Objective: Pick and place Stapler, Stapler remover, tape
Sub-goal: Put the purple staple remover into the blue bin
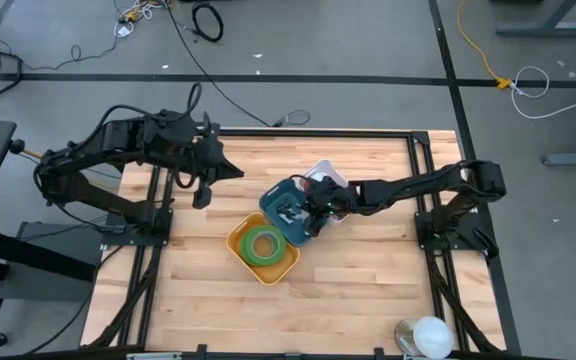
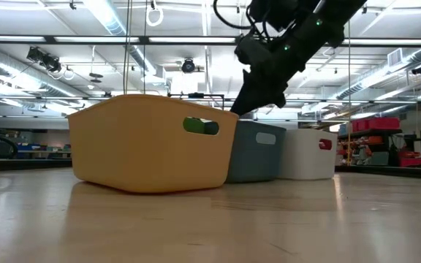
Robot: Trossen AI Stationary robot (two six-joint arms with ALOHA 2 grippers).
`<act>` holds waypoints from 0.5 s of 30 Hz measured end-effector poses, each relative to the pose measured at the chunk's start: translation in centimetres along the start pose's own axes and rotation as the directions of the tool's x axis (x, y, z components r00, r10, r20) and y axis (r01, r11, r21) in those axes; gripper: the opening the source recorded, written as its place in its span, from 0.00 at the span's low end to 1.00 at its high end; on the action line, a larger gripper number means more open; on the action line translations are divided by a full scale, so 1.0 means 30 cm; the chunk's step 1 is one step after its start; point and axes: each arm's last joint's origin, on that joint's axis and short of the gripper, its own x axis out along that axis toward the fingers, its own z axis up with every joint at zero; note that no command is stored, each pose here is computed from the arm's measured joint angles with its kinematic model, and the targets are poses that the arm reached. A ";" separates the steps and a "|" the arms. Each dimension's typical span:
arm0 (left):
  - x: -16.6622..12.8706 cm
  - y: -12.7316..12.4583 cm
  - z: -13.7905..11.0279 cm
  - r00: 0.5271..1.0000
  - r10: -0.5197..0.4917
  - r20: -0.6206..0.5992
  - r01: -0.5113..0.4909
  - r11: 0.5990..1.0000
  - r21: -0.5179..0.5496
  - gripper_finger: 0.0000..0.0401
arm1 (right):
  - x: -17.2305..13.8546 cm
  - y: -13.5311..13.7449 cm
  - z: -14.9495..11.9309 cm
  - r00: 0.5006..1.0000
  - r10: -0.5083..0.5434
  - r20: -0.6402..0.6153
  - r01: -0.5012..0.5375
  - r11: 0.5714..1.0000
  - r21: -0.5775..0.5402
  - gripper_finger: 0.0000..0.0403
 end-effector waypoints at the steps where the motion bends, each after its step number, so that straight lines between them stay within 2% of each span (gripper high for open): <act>1: 0.000 0.000 0.000 1.000 0.002 0.000 -0.002 1.000 0.003 0.02 | 0.008 -0.002 -0.003 1.000 -0.008 -0.004 0.008 1.000 0.000 0.00; 8: 0.000 0.000 0.000 1.000 0.003 0.001 -0.003 1.000 0.016 0.02 | 0.020 -0.001 -0.002 0.998 0.064 -0.016 -0.064 0.998 0.003 0.04; 11: 0.000 0.001 0.000 1.000 0.014 -0.001 -0.014 1.000 0.016 0.02 | 0.019 0.004 -0.008 0.991 0.121 -0.048 -0.121 0.993 0.014 0.11; 15: 0.000 0.002 0.000 1.000 0.016 -0.001 -0.016 1.000 0.016 0.02 | 0.016 0.013 -0.009 0.981 0.182 -0.063 -0.180 0.983 0.033 0.26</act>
